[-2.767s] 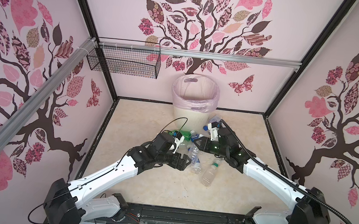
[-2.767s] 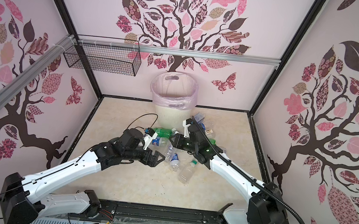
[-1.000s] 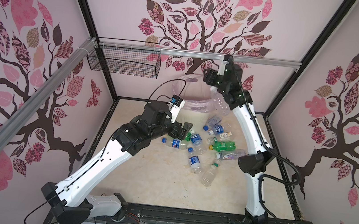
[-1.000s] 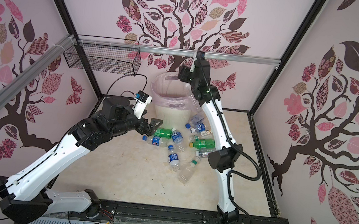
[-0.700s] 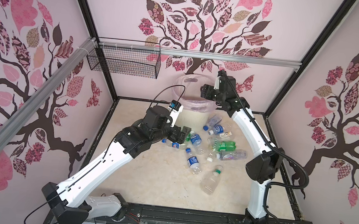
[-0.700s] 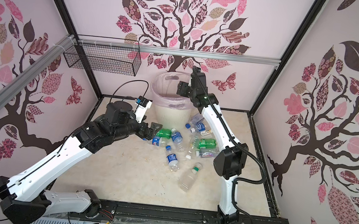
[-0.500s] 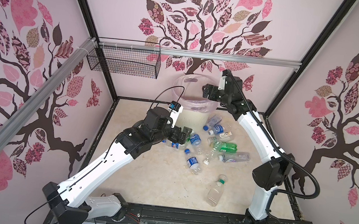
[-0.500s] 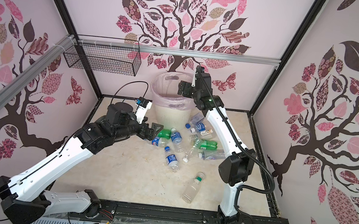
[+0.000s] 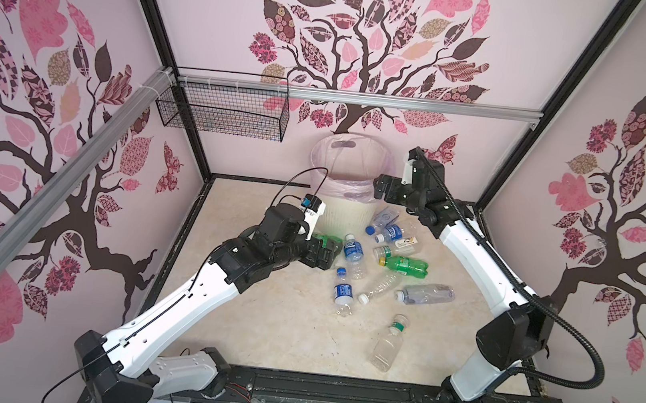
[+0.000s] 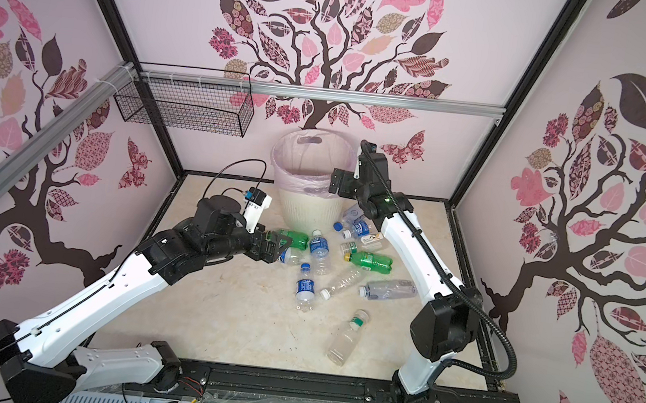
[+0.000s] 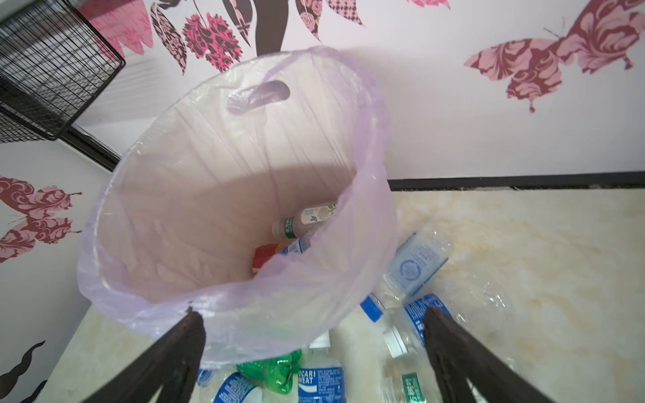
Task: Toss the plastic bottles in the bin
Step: 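Lower right gripper from the bin back toward the bottles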
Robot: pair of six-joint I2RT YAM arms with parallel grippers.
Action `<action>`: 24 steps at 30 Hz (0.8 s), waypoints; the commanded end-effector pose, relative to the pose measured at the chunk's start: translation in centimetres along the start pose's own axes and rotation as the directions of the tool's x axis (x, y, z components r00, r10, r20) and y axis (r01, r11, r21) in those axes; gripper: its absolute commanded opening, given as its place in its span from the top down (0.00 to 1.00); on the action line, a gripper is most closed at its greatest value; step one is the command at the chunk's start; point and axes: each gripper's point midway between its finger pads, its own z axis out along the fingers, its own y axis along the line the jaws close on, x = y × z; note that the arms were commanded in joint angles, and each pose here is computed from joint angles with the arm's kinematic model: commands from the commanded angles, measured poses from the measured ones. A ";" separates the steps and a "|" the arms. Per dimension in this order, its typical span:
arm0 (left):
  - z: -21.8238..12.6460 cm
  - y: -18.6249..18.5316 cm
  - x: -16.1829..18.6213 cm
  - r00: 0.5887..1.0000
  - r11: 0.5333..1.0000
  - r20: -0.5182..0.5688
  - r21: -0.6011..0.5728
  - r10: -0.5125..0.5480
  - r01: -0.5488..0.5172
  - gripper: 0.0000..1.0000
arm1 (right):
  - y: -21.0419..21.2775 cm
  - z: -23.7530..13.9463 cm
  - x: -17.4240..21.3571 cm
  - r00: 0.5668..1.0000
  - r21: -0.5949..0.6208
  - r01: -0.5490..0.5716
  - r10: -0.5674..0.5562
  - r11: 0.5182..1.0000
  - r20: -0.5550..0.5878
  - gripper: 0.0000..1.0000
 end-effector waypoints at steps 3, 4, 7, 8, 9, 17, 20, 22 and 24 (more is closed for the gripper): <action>0.1 -0.2 2.1 0.997 0.998 -0.055 0.034 -0.045 0.047 0.03 | -2.0 -3.3 1.1 0.998 0.075 -0.054 0.055 0.996 -0.007 0.01; 0.1 -0.2 2.5 0.996 0.998 -0.068 0.036 -0.049 0.052 0.03 | -2.7 -3.5 2.2 0.997 0.102 -0.063 0.066 0.993 -0.030 0.01; -0.1 0.0 3.3 0.994 0.997 -0.084 0.035 -0.063 0.066 0.03 | -5.0 -4.5 5.5 0.991 0.194 -0.072 0.093 0.978 -0.101 0.01; -0.1 0.0 3.5 0.994 0.997 -0.087 0.035 -0.069 0.072 0.03 | -5.6 -4.9 6.5 0.987 0.223 -0.075 0.104 0.972 -0.119 0.01; -0.1 0.1 3.8 0.993 0.996 -0.090 0.035 -0.077 0.080 0.03 | -6.3 -5.3 7.9 0.983 0.249 -0.077 0.116 0.965 -0.145 0.00; 0.3 -0.5 5.8 0.983 0.986 -0.132 0.086 -0.129 0.141 0.03 | -11.2 -9.9 16.3 0.930 0.451 -0.115 0.256 0.885 -0.264 0.00; 0.7 -0.9 6.4 0.978 0.981 -0.150 0.109 -0.146 0.163 0.03 | -11.6 -11.2 20.2 0.893 0.446 -0.150 0.315 0.882 -0.321 0.00; 1.0 -1.2 6.8 0.975 0.978 -0.163 0.121 -0.149 0.170 0.03 | -12.2 -12.0 22.2 0.878 0.460 -0.160 0.339 0.873 -0.338 0.01; 1.2 -1.3 7.2 0.974 0.977 -0.173 0.128 -0.148 0.172 0.03 | -12.6 -12.7 23.7 0.865 0.471 -0.165 0.356 0.867 -0.353 0.00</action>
